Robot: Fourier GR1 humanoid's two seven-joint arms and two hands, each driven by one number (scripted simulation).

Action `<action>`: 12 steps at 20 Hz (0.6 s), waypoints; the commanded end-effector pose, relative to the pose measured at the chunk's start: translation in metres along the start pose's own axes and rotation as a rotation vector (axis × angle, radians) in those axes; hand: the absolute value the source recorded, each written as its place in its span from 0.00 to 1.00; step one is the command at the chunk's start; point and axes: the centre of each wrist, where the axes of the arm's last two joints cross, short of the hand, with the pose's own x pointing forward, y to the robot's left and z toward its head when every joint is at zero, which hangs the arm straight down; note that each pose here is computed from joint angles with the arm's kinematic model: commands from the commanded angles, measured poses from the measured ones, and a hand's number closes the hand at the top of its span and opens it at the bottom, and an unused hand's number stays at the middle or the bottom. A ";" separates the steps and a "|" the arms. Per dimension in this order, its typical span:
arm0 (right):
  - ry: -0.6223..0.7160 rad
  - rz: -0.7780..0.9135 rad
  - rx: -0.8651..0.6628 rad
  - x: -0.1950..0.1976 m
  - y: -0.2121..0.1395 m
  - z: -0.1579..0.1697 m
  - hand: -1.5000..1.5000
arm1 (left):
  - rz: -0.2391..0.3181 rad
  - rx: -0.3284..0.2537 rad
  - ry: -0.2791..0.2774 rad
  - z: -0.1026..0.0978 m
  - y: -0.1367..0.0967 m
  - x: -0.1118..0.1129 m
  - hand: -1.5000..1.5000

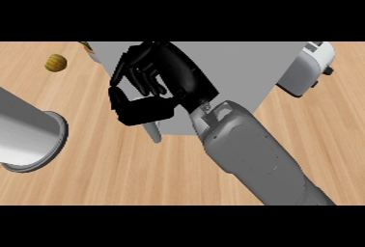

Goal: Pick up the wine, place it into the cabinet and close the cabinet

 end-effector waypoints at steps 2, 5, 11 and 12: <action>0.054 0.046 -0.083 -0.029 -0.043 -0.014 1.00 | -0.004 -0.013 0.008 -0.018 -0.013 -0.006 0.00; 0.063 0.070 -0.111 -0.040 -0.065 -0.005 1.00 | 0.012 -0.016 0.017 -0.012 -0.017 -0.016 0.00; 0.045 0.088 -0.147 -0.031 -0.092 -0.011 1.00 | 0.009 0.000 0.019 -0.025 -0.023 -0.026 0.00; 0.024 0.088 -0.129 -0.026 -0.092 -0.011 1.00 | 0.008 0.009 0.005 -0.028 -0.022 -0.037 0.00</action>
